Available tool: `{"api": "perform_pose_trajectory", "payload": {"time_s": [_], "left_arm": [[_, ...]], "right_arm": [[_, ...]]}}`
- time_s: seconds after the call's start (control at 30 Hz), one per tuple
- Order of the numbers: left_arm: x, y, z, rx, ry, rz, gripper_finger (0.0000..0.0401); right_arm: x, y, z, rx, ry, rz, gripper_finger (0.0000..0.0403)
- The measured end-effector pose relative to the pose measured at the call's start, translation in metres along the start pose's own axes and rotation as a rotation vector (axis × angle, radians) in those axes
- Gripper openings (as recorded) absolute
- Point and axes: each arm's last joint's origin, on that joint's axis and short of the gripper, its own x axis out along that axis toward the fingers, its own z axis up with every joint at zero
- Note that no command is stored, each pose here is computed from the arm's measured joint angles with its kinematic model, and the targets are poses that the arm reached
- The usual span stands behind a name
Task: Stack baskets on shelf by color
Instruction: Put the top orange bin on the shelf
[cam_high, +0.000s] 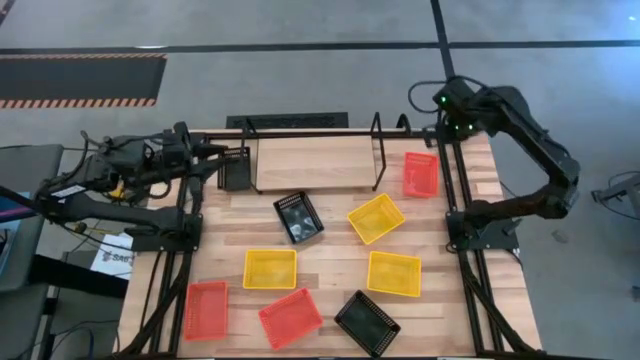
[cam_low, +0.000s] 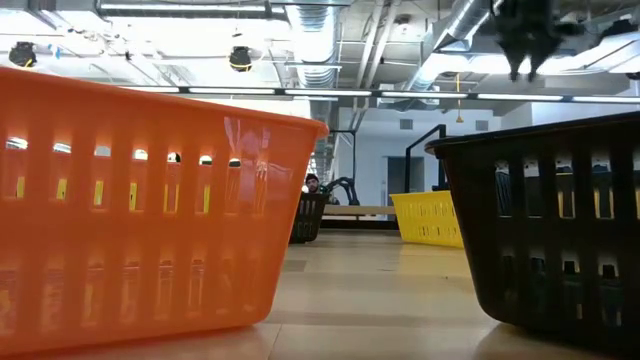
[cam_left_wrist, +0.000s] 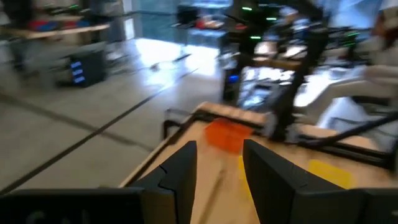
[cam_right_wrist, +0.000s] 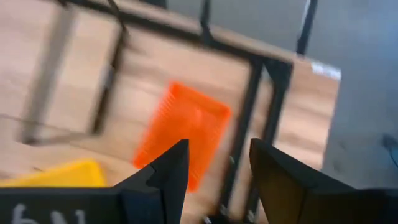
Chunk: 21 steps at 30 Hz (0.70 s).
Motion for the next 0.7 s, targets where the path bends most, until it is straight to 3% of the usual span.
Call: {"api": "perform_pose_trajectory", "payload": {"time_s": [0.17, 0.4, 0.7], "left_arm": [[0.012, 0.0, -0.006, -0.035, 0.063, 0.152, 0.0119], [0.037, -0.006, -0.012, -0.051, 0.126, 0.239, 0.0119], [0.062, -0.011, -0.021, -0.039, 0.186, 0.362, 0.0127]], "right_arm": [[0.046, -0.003, -0.021, 0.005, 0.102, -0.045, 0.0194], [0.113, -0.005, -0.046, 0.074, 0.149, 0.054, 0.0186], [0.161, -0.005, -0.069, 0.248, 0.214, 0.076, 0.0187]]}}
